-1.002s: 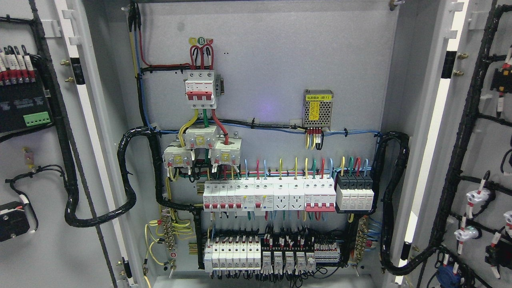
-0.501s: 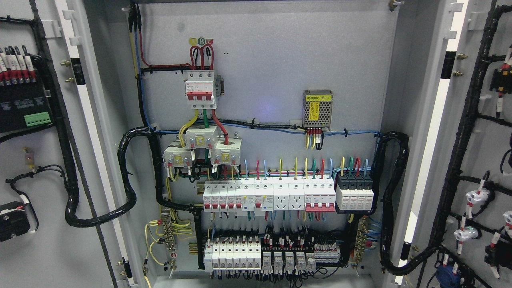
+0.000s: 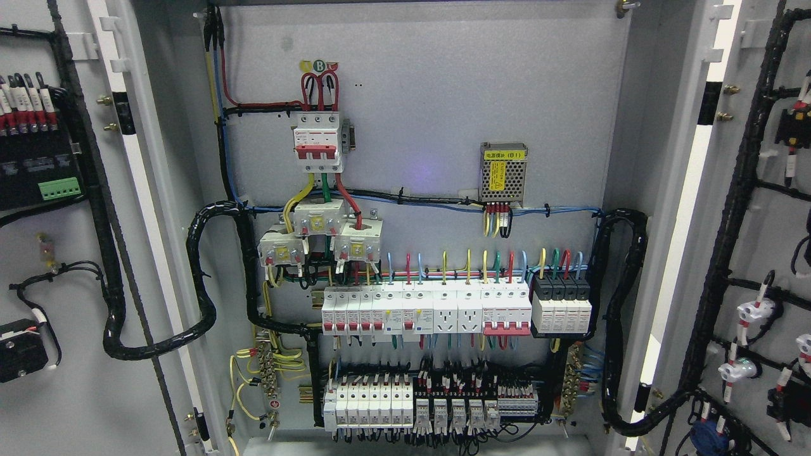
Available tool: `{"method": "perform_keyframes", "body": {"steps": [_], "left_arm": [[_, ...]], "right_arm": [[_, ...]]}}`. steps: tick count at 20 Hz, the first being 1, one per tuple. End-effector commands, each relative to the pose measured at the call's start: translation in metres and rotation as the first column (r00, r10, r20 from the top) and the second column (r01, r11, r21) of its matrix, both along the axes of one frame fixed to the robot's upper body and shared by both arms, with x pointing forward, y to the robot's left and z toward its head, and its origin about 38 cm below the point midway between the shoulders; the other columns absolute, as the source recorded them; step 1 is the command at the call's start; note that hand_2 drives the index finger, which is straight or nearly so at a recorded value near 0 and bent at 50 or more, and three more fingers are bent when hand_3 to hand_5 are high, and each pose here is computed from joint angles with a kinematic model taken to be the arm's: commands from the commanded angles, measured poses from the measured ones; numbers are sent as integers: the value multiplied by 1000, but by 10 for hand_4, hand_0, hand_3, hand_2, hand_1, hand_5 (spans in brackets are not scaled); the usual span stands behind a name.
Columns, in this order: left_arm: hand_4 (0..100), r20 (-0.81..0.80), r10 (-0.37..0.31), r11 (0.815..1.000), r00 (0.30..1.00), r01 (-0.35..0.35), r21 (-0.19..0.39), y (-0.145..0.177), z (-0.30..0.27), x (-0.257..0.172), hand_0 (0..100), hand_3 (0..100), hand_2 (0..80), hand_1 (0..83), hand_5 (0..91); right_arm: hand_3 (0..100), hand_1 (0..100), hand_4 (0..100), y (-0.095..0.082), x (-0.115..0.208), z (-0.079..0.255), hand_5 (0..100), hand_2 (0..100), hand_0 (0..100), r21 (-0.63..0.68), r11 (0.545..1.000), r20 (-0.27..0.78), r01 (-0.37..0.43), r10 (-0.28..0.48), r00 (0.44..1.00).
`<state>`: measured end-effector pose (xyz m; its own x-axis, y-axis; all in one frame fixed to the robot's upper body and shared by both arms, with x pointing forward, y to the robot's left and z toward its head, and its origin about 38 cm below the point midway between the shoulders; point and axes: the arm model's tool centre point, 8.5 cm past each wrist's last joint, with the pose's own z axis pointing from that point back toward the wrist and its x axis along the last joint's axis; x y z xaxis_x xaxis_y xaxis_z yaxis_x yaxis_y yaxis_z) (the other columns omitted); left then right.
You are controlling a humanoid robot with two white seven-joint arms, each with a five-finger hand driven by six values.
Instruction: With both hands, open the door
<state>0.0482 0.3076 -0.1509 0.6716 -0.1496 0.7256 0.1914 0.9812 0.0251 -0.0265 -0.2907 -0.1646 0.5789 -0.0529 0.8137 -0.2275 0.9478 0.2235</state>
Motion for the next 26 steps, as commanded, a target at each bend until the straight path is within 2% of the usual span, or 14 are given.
{"method": "perform_keyframes", "body": {"steps": [1, 5, 7, 10, 12, 20, 24, 26], "left_arm": [[31, -342, 88, 995, 936, -96, -7, -25, -68, -80, 0, 0, 0, 0, 0], [31, -430, 106, 992, 896, -127, -20, -43, -85, -93, 0, 0, 0, 0, 0], [31, -485, 103, 992, 868, -126, -14, -51, -92, -106, 0, 0, 0, 0, 0], [31, -557, 128, 989, 820, -151, 5, -54, -98, -125, 0, 0, 0, 0, 0], [31, -597, 140, 986, 790, -169, 8, -58, -100, -135, 0, 0, 0, 0, 0], [31, -699, 173, 974, 693, -226, 16, -72, -105, -133, 0, 0, 0, 0, 0], [31, -729, 168, 971, 663, -237, 9, -80, -103, -130, 0, 0, 0, 0, 0], [31, -738, 169, 971, 653, -239, 11, -80, -103, -132, 0, 0, 0, 0, 0]], "right_arm": [[0, 0, 0, 48, -69, -57, 0, 0, 106, -118, 986, -332, 114, -147, 932], [0, 0, 0, 47, -70, -75, 0, 0, 106, -136, 977, -559, 161, -210, 802], [0, 0, 0, 45, -68, -80, 0, 0, 107, -143, 969, -630, 202, -246, 737], [0, 0, 0, 40, -71, -85, 0, 0, 107, -193, 974, -701, 114, -219, 678], [0, 0, 0, 38, -64, -88, 0, 0, 106, -252, 966, -718, 58, -227, 658], [0, 0, 0, 80, -48, -95, 0, 0, 107, -197, 977, -841, -87, -123, 527], [0, 0, 0, 88, -40, -95, 0, 0, 107, -189, 976, -862, -109, -112, 494], [0, 0, 0, 86, -42, -95, 0, 0, 107, -205, 972, -870, -115, -127, 476]]}}
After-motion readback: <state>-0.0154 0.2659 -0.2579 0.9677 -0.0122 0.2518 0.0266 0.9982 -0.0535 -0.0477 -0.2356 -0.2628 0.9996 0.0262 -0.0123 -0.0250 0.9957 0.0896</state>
